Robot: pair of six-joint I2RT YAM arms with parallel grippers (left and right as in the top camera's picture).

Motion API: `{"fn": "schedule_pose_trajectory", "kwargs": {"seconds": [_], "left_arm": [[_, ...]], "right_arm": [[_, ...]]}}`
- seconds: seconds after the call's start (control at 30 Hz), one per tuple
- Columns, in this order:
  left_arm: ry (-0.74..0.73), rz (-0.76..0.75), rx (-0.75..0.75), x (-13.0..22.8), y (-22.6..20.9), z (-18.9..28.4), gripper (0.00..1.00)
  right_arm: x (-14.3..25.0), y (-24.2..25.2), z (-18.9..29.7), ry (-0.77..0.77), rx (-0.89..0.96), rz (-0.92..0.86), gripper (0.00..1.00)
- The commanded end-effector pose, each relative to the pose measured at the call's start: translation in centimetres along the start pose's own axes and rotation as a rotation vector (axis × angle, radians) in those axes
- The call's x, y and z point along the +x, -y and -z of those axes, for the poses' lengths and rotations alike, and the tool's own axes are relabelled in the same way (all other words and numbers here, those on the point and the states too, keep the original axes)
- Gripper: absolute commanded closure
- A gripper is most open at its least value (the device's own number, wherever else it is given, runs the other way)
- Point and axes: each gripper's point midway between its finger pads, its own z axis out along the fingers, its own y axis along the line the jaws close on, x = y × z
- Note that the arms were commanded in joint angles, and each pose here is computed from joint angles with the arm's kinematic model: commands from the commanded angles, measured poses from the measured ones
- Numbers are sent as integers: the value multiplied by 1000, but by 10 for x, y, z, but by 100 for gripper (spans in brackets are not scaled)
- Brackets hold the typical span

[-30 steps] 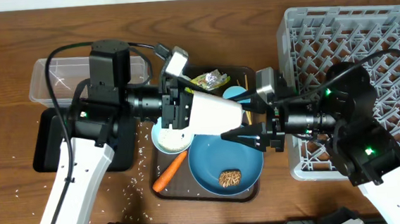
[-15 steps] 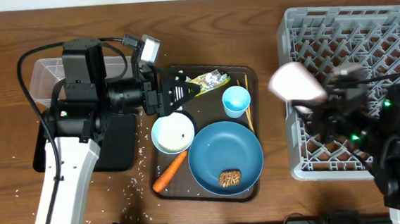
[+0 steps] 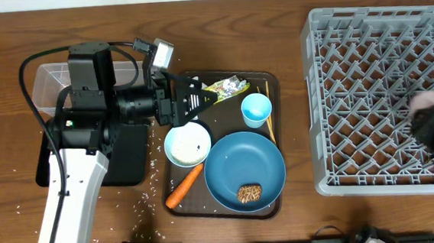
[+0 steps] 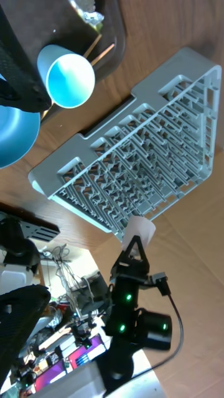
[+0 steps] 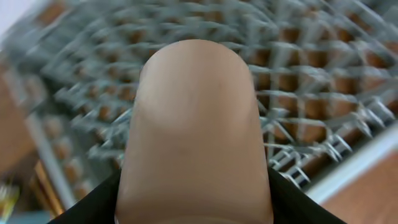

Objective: Sort waste into correct bins and load items into the dishwasher rack
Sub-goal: 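Carry the pink cup with right gripper and place it in the rack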

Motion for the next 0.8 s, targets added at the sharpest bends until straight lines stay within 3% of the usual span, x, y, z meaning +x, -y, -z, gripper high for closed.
{"fn": "schedule_pose_trajectory", "kwargs": {"seconds": [0.0,0.4,0.43,0.53,0.63,0.77], "left_arm": [[7,-4,-6,-4,2,2,11],[6,-1,-7,-3,2,2,11],[6,0,-7,-3,2,2,11],[5,3,-7,-3,2,2,11],[7,4,-23,-3,-1,2,11],[3,32,-165,1,-23,0,11]], "right_arm": [[-7,22,-11,-23,56,-189,46],[12,53,-66,-240,80,-367,45],[12,54,-70,-248,82,-370,43],[14,54,-77,-272,73,-381,20],[8,40,-74,-273,-9,-388,16],[-18,-11,-46,-263,-266,-337,8]]}}
